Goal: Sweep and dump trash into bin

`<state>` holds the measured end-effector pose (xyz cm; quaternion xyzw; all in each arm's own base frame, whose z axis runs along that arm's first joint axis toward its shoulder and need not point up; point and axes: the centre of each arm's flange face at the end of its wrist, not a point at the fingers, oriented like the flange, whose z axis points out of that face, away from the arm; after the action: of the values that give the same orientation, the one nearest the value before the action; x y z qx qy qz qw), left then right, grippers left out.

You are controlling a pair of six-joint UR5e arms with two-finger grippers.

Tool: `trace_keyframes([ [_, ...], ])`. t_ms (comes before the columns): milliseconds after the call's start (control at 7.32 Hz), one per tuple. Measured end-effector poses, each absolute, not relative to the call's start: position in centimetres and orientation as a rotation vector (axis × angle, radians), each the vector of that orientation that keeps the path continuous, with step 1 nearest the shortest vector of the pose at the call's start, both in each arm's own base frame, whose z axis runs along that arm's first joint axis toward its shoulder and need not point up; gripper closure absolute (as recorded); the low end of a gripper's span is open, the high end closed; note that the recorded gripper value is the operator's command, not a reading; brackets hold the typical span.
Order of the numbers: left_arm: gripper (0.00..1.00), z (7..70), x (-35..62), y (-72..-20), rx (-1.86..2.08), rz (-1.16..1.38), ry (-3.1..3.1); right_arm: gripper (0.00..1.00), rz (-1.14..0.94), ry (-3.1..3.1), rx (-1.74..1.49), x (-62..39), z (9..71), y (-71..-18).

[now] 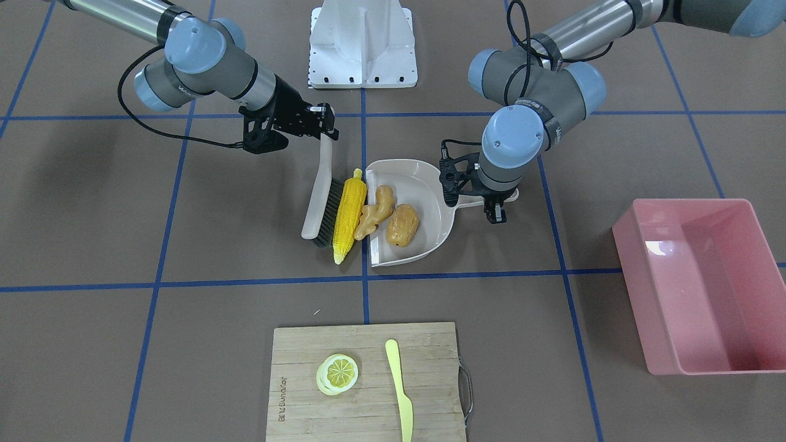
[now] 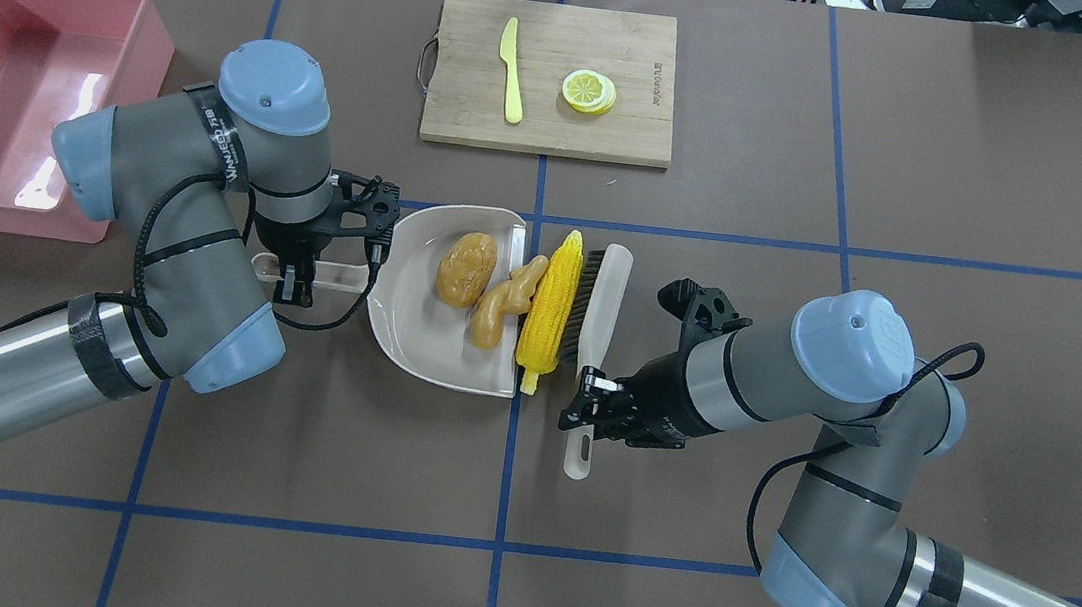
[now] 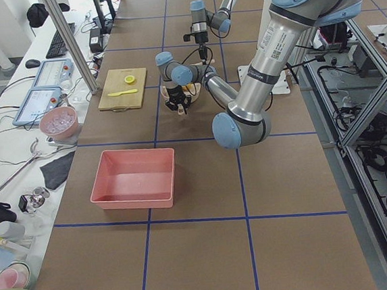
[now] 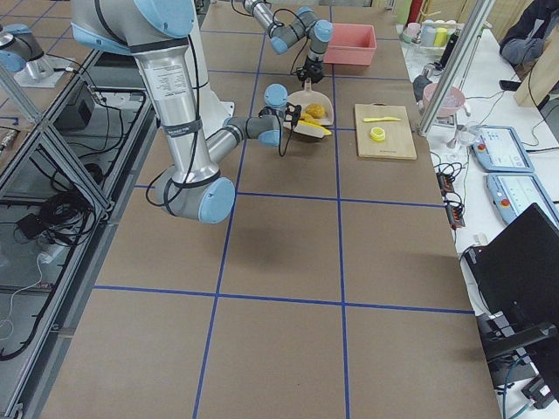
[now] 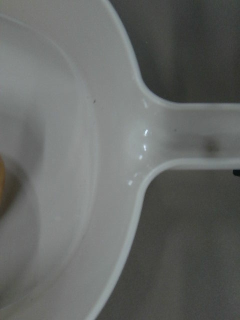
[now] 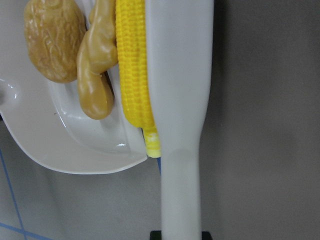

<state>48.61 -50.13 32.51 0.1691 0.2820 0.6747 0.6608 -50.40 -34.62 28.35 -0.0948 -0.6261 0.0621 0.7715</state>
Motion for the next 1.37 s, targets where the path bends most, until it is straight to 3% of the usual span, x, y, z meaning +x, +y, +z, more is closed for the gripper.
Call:
trace_keyframes([
  [956, 1.00, 32.5, 48.6, -50.1, 0.382, 1.527, 0.638, 1.00, 0.155, -1.387, -0.199, -53.0, 25.5, -35.8],
  [1366, 1.00, 32.6, 48.6, -50.2, 0.381, 1.526, 0.638, 1.00, 0.127, -1.396, -0.244, -48.6, 25.9, -38.0],
])
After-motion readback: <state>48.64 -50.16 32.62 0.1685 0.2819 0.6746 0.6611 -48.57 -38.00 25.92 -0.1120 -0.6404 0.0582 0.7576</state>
